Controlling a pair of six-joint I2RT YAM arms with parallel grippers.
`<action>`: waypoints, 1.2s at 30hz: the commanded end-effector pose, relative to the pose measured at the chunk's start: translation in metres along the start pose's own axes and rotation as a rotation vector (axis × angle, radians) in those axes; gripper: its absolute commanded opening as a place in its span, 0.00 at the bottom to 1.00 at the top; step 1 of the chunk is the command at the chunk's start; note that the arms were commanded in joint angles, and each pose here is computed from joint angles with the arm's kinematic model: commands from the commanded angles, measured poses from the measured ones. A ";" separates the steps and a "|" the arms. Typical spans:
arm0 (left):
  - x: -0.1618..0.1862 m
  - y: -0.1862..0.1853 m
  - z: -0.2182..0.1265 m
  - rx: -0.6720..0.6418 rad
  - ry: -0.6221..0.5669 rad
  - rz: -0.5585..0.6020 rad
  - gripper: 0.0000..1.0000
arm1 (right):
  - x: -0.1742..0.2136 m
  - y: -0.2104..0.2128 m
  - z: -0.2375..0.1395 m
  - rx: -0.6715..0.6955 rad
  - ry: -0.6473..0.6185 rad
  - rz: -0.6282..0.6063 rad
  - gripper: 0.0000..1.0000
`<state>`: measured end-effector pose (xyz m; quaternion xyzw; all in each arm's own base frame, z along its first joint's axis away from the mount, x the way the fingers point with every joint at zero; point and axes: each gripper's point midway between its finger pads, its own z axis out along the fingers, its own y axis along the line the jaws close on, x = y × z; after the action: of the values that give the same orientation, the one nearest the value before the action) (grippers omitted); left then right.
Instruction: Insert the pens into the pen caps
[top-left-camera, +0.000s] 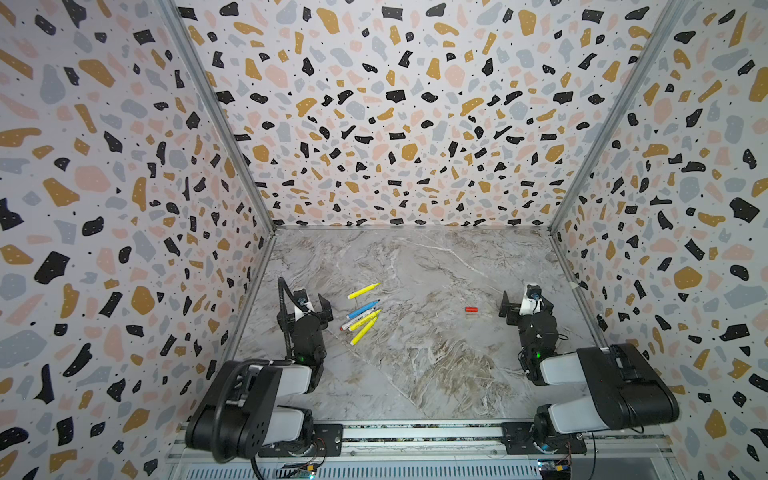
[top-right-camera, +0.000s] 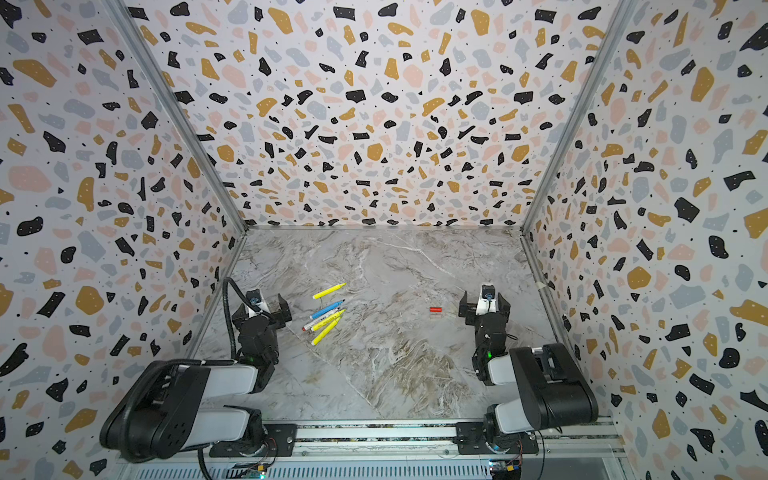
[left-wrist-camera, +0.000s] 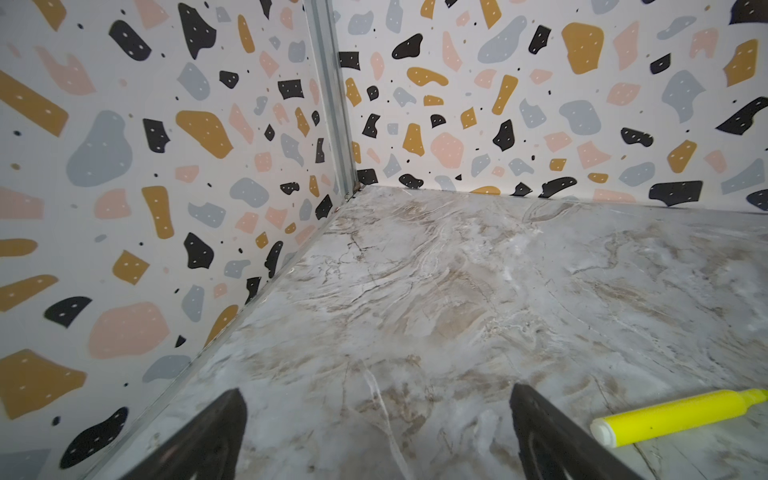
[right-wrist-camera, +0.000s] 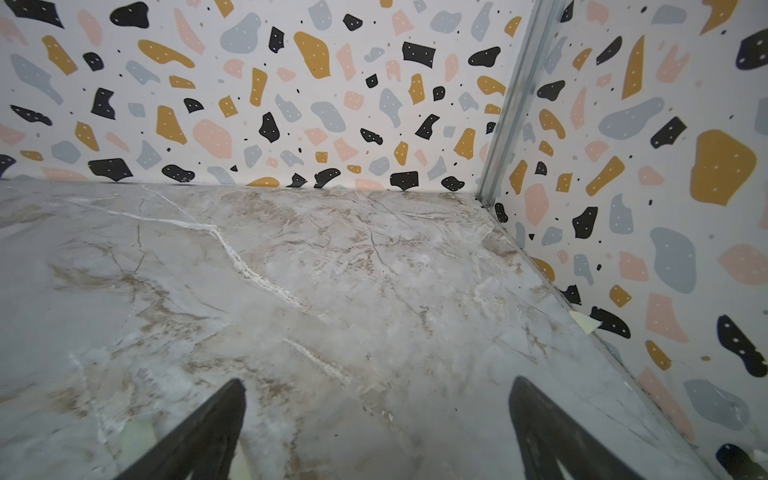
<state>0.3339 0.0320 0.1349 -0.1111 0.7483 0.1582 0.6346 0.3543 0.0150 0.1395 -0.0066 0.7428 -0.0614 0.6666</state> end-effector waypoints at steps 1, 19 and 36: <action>-0.037 0.010 0.000 -0.134 -0.003 -0.068 1.00 | -0.037 0.008 -0.007 -0.031 -0.062 -0.039 0.99; -0.038 -0.060 -0.039 0.299 0.296 -0.283 0.94 | -0.059 0.086 -0.052 -0.521 0.305 0.408 0.97; 0.038 -0.134 -0.082 0.535 0.597 -0.109 0.83 | -0.011 0.154 -0.079 -0.693 0.643 0.226 0.99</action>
<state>0.3025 -0.1092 0.0959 -0.0435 0.9026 -0.1059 0.4151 0.3060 0.1672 0.1416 -0.0866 0.8931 0.2380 0.3719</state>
